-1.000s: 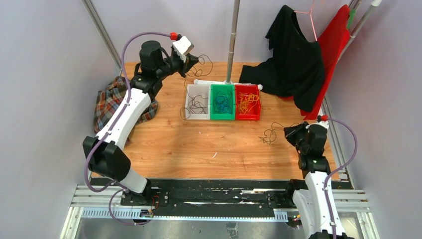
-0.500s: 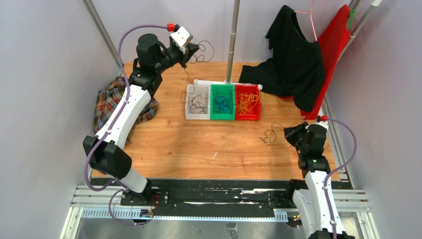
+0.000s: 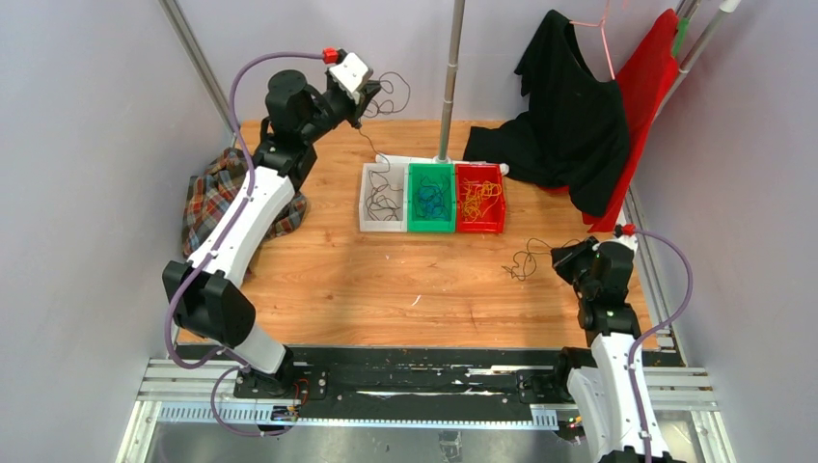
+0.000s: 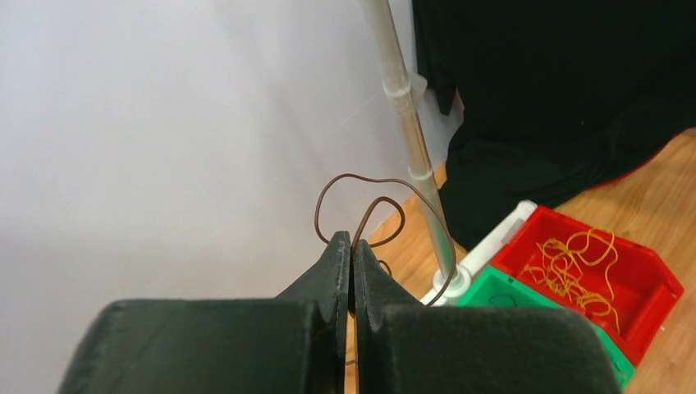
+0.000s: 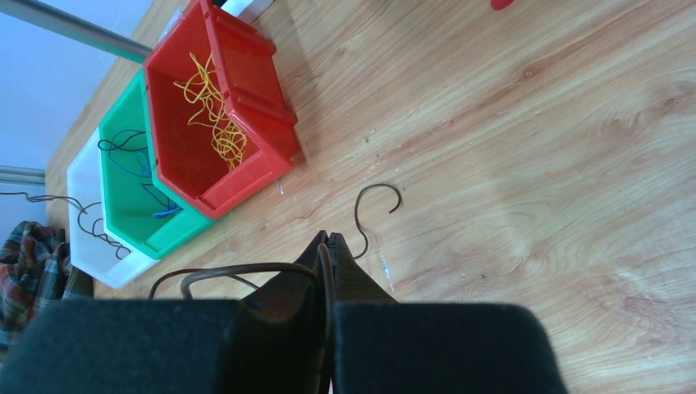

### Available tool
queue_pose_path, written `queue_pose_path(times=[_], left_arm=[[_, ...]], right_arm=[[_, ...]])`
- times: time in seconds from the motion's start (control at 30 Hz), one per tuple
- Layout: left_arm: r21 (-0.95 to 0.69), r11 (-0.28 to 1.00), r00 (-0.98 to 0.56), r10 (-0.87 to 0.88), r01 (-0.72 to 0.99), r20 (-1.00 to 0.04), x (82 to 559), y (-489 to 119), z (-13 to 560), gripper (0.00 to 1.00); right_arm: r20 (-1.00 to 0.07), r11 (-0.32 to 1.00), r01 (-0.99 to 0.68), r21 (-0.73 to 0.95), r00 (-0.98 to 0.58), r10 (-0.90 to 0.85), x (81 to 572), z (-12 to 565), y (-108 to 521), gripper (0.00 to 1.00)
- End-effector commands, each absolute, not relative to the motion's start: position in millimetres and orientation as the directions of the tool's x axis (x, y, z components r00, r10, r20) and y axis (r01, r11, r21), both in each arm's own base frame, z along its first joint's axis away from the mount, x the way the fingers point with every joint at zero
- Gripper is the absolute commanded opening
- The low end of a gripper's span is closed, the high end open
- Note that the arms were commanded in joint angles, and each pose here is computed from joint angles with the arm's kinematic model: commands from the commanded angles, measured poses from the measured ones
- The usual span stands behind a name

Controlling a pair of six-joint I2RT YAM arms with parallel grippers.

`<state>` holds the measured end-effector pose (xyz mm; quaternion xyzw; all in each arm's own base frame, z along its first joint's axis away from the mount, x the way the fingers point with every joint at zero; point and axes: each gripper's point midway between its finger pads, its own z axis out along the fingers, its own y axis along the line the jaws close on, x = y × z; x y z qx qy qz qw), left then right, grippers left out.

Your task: Untangle the cables

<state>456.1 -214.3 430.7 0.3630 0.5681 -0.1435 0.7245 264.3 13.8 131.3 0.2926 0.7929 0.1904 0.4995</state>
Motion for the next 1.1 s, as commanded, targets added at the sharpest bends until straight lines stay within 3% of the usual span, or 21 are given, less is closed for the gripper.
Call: queue_pose_path(times=[0.0, 0.33, 0.7, 1.07], left_arm=[[0.381, 0.672, 0.297, 0.243, 0.635, -0.924, 457, -219, 401, 0.00], [0.296, 0.601, 0.083, 0.355, 0.742, -0.931, 450, -235, 283, 0.00], [0.344, 0.558, -0.175, 0.677, 0.755, -0.715, 447, -204, 155, 0.00], [0.413, 0.472, -0.176, 0.797, 0.779, -0.578, 451, -210, 95, 0.00]], right_arm=[[-0.708, 0.779, 0.269, 0.567, -0.324, 0.627, 261, 132, 12, 0.01], [-0.717, 0.777, 0.261, 0.573, -0.301, 0.629, 266, 141, 10, 0.01], [-0.714, 0.776, 0.251, 0.578, -0.304, 0.631, 271, 140, 12, 0.01], [-0.718, 0.779, 0.181, 0.600, -0.307, 0.624, 280, 161, 21, 0.01]])
